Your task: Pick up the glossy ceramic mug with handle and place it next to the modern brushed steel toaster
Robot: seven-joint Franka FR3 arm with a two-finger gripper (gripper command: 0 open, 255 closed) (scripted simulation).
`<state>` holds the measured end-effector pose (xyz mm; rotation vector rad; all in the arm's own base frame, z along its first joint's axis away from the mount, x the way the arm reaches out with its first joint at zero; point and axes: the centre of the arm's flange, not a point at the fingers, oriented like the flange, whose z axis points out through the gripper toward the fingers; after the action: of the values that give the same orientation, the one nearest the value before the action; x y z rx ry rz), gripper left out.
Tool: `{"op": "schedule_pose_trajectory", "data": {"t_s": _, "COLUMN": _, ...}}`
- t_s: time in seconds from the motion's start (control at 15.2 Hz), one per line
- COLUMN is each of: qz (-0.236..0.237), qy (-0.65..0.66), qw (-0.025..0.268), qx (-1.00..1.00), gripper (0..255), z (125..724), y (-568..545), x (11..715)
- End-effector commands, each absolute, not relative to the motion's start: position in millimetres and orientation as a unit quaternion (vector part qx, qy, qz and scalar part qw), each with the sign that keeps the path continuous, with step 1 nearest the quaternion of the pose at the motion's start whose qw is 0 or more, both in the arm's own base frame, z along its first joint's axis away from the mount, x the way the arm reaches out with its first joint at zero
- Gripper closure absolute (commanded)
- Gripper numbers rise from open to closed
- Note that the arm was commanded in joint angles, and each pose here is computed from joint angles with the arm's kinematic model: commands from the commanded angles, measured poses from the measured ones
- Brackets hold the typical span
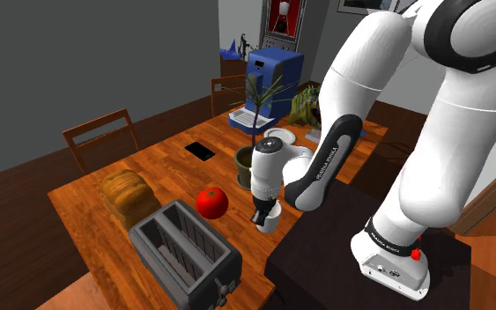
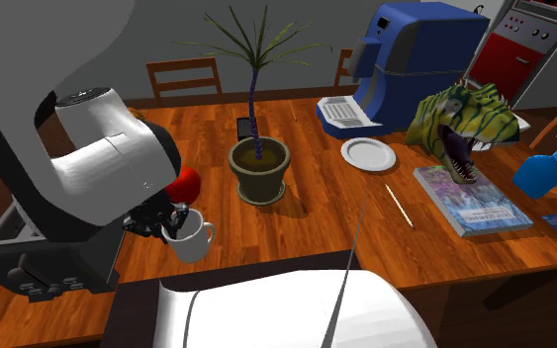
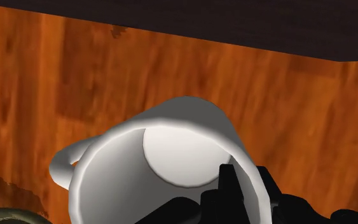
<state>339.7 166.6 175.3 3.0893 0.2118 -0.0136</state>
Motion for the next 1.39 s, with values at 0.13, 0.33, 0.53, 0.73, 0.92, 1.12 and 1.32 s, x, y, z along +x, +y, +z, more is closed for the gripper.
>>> {"op": "schedule_pose_trajectory", "data": {"t_s": 0.13, "qz": -0.004, "qy": 0.069, "qw": 0.022, "qx": 0.997, "gripper": 255, "z": 154, "y": 167, "x": 339}}
{"op": "schedule_pose_trajectory", "data": {"t_s": 0.33, "qz": -0.004, "qy": 0.069, "qw": 0.022, "qx": 0.997, "gripper": 255, "z": 138, "y": 167, "x": 339}}
{"op": "schedule_pose_trajectory", "data": {"t_s": 0.53, "qz": -0.004, "qy": 0.069, "qw": 0.022, "qx": 0.997, "gripper": 255, "z": 122, "y": 167, "x": 339}}
{"op": "schedule_pose_trajectory", "data": {"t_s": 0.73, "qz": -0.004, "qy": 0.069, "qw": 0.022, "qx": 0.997, "gripper": 255, "z": 122, "y": 167, "x": 339}}
{"op": "schedule_pose_trajectory", "data": {"t_s": 0.92, "qz": -0.004, "qy": 0.069, "qw": 0.022, "qx": 0.997, "gripper": 255, "z": 122, "y": 167, "x": 339}}
{"op": "schedule_pose_trajectory", "data": {"t_s": 1.12, "qz": -0.004, "qy": 0.069, "qw": 0.022, "qx": 0.997, "gripper": 0, "z": 122, "y": 167, "x": 339}}
{"op": "schedule_pose_trajectory", "data": {"t_s": 1.32, "qz": -0.004, "qy": 0.069, "qw": 0.022, "qx": 0.997, "gripper": 0, "z": 122, "y": 167, "x": 339}}
